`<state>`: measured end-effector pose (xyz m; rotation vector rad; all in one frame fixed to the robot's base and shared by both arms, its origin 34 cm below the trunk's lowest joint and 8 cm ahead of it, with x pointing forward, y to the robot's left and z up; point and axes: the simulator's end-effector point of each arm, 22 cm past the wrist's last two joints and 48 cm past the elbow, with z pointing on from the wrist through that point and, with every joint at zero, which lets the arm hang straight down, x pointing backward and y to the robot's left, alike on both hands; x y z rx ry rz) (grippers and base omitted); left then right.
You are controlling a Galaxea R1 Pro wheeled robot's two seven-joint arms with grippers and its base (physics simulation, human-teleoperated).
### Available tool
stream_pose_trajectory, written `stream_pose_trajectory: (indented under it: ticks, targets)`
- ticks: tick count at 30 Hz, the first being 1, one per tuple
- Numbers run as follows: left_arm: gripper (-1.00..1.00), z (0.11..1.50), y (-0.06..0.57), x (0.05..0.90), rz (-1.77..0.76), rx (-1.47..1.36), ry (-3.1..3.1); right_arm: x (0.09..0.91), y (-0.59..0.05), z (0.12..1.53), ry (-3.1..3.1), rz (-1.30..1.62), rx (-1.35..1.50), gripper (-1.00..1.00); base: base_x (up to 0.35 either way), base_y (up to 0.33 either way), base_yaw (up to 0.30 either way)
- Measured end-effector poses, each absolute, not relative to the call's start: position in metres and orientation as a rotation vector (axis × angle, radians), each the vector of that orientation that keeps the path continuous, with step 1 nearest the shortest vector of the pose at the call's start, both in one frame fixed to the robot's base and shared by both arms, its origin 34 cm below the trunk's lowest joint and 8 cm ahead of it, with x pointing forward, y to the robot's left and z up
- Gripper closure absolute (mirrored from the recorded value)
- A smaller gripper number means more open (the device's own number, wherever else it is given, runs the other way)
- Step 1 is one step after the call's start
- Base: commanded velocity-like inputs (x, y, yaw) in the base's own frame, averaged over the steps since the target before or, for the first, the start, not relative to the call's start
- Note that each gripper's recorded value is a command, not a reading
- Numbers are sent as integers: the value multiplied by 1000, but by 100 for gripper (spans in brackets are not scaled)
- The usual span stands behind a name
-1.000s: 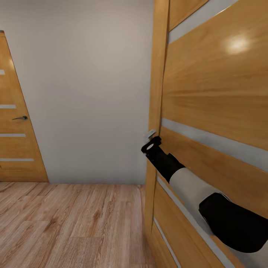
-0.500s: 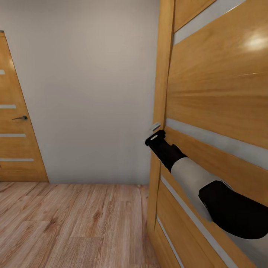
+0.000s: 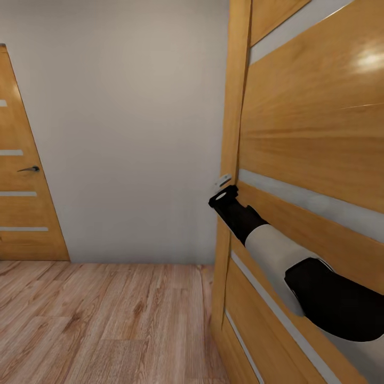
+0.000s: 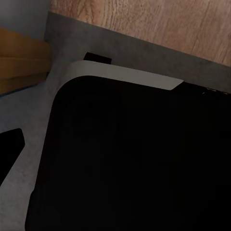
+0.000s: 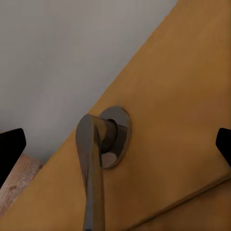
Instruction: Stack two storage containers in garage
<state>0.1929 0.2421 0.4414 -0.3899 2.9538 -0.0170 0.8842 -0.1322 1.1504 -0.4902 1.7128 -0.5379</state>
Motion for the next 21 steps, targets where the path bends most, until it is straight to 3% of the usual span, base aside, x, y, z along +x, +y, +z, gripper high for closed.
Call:
stream_pose_trajectory:
  ticks: [12, 21]
  targets:
    - [-100, 441, 242, 193, -17, -390, 2954, 885, -136, 1151, 1711, -544, -486, -100, 0, 0, 0]
    - [-100, 441, 242, 193, -17, -390, 2954, 891, -190, 1150, 1737, -597, -421, -100, 0, 0, 0]
